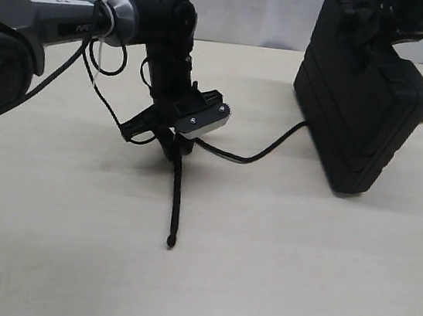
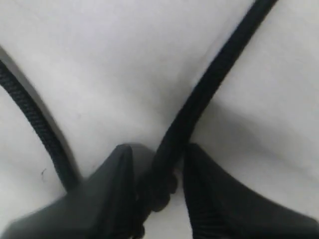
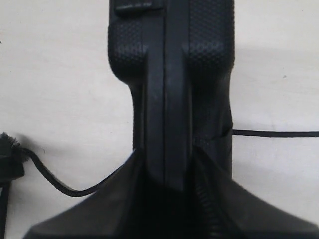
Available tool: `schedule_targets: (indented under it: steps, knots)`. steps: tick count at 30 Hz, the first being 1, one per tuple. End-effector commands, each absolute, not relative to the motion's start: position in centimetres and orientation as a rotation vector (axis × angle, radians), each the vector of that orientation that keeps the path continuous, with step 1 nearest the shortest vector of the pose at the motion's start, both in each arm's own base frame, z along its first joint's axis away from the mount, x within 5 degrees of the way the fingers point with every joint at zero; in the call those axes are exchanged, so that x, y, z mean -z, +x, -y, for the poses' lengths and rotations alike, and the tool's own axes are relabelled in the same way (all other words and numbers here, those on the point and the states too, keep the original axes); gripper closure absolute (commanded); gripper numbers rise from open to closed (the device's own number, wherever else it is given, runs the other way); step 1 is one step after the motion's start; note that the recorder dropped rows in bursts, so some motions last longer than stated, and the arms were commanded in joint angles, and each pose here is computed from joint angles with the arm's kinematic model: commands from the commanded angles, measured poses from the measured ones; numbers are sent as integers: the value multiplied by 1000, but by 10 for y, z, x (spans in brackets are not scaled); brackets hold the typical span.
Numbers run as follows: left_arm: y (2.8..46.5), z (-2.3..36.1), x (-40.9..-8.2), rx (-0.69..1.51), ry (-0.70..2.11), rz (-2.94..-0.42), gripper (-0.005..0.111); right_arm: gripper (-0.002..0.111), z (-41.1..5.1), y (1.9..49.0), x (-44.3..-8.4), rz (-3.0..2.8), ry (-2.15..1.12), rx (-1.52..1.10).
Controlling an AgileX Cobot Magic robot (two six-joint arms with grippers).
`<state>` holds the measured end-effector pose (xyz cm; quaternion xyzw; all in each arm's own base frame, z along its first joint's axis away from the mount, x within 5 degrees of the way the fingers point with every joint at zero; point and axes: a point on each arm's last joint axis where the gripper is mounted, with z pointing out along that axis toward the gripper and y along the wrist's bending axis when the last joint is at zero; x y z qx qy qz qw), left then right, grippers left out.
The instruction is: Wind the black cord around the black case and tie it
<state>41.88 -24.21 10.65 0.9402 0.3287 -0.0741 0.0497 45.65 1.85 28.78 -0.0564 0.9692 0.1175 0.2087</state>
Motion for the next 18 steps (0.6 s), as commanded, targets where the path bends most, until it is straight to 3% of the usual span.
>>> schedule_targets:
  steps: [1,3,7,11,18]
  knots:
    - [416,247,-99,290,2818,-1062,95,104,-15,454,-264,-2816,-185,-310]
    - [414,251,-100,353,2733,-1192,106,104,-15,454,-264,-2816,-185,-310]
    - [411,259,-104,487,2510,-1506,107,104,-15,454,-264,-2818,-186,-310]
    - [411,264,-120,539,2351,-1664,107,104,-15,454,-264,-2818,-186,-310]
    - [429,265,-181,335,1956,-1793,107,104,-15,454,-264,-2821,-187,-311]
